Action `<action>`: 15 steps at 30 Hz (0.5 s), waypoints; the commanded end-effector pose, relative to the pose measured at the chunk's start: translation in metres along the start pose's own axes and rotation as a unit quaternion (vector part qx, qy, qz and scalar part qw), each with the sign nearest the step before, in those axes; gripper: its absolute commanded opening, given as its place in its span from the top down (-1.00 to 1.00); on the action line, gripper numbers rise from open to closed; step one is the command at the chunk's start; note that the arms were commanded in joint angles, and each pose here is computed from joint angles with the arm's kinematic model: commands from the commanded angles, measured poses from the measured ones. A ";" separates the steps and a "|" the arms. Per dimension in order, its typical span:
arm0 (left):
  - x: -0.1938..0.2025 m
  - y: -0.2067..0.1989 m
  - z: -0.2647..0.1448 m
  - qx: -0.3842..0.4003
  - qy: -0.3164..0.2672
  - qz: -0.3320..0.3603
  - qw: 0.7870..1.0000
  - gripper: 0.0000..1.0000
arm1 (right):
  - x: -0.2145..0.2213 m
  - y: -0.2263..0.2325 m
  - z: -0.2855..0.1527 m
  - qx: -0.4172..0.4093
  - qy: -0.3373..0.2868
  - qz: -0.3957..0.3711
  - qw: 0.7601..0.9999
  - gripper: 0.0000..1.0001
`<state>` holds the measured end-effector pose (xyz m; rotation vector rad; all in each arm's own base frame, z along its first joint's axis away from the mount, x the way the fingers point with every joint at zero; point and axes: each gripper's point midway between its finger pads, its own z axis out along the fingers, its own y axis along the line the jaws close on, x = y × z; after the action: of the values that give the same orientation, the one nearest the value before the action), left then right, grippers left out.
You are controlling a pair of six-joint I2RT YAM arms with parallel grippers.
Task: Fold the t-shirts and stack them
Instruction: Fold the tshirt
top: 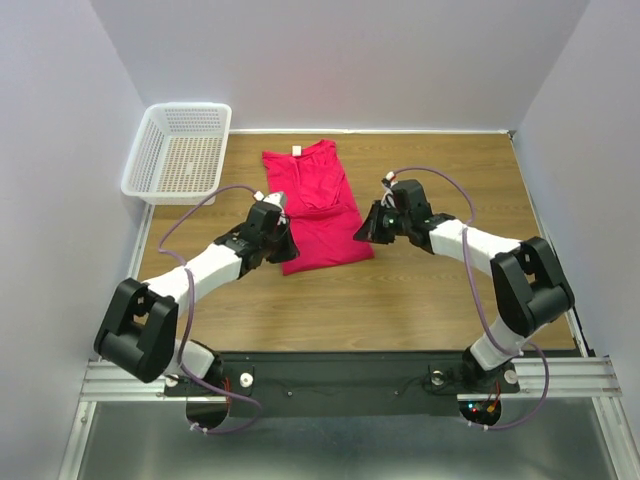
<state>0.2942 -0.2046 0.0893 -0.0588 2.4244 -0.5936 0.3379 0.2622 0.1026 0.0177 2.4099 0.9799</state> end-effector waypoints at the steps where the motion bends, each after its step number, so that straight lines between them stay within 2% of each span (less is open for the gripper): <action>1: 0.002 -0.015 0.001 0.037 0.009 -0.012 0.999 0.76 | -0.012 0.009 0.009 -0.041 -0.020 -0.009 0.999 0.99; 4: 0.011 -0.005 0.008 0.025 0.026 -0.019 0.999 0.77 | -0.006 -0.005 0.016 -0.028 -0.012 -0.001 1.000 0.99; 10: 0.034 0.040 0.024 -0.020 0.074 -0.057 0.995 0.79 | 0.015 -0.047 0.022 0.006 0.013 0.027 1.000 0.99; 15: 0.054 0.057 0.033 -0.014 0.120 -0.076 0.990 0.79 | 0.041 -0.086 0.025 0.040 0.042 0.069 0.996 0.99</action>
<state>0.2860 -0.1770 0.0224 -0.2154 2.6292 -0.6061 0.3318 0.2333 0.0280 0.1420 2.5397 0.9585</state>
